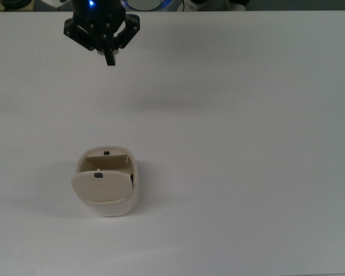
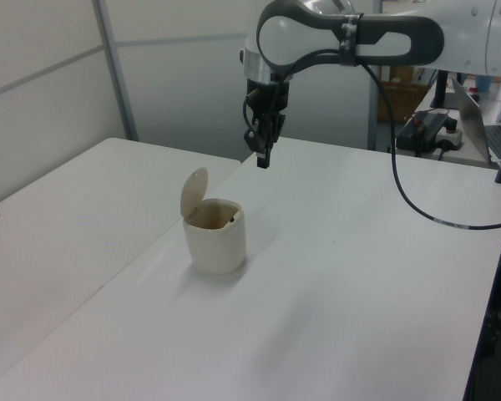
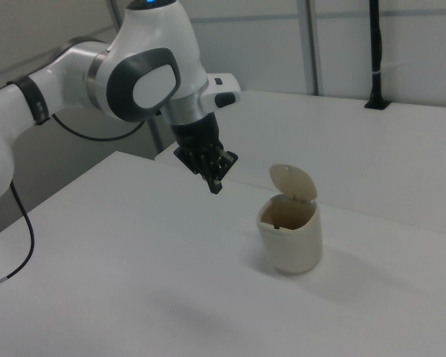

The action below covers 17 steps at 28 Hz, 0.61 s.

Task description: Open the trash can

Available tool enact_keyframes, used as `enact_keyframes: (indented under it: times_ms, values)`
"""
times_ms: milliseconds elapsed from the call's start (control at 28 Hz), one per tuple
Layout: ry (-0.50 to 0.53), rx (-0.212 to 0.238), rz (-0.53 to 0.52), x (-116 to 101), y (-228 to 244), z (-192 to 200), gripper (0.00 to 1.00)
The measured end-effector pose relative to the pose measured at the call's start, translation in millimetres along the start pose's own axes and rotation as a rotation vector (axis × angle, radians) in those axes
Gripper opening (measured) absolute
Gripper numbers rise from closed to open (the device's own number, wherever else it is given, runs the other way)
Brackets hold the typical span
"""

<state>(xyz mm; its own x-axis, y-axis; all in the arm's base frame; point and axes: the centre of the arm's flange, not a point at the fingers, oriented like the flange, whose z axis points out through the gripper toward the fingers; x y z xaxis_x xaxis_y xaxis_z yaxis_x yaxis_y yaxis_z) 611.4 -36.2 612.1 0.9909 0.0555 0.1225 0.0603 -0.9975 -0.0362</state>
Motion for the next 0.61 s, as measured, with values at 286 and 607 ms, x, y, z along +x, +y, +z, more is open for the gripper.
enact_keyframes:
  times_ms: [286, 607]
  values:
    - [-0.058, 0.01, 0.0, -18.3, -3.0, -14.2, 0.11]
    - [-0.07, -0.013, -0.001, -19.6, -0.6, -10.1, 0.45]
